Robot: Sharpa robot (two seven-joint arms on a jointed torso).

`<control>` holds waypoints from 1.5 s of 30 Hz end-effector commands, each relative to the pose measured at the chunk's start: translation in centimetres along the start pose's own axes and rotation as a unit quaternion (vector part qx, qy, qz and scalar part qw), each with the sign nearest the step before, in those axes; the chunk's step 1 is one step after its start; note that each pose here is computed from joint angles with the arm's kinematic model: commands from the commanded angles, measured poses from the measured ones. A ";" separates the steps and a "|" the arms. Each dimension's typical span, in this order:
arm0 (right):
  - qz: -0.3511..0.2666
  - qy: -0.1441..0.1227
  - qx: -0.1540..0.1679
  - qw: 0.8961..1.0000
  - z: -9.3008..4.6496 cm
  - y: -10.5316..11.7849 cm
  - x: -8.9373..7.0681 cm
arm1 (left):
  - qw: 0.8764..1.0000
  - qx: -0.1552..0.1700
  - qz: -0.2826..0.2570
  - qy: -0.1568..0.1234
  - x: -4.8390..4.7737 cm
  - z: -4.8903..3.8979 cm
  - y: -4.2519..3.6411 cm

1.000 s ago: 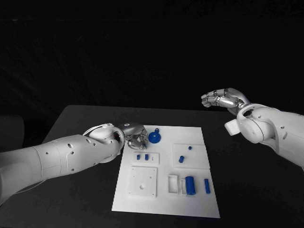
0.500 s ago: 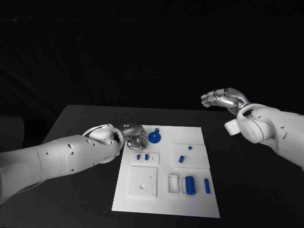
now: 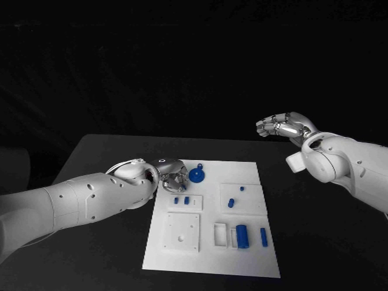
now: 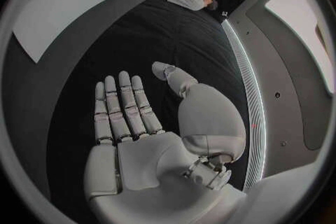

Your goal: Assemble the parts on the task board

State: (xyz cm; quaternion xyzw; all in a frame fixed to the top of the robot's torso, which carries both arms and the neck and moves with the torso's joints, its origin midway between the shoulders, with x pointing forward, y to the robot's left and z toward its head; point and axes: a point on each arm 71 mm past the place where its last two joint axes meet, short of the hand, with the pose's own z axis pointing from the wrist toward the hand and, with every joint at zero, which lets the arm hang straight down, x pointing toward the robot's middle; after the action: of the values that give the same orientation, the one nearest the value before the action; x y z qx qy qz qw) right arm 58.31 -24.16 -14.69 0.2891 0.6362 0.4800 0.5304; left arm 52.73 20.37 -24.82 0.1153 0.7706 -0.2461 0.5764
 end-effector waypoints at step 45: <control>-0.001 0.008 -0.004 1.000 -0.1 0.0 0.0 | 0.998 -0.010 0.046 0.032 1.15 0.47 -1.86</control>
State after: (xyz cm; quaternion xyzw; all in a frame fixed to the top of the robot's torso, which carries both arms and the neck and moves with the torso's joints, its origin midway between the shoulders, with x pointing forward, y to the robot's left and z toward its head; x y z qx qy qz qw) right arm 58.25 -24.31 -14.70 0.2894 0.6365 0.4797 0.5302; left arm 52.34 18.79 -25.00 0.1394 0.7822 -0.2051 0.5715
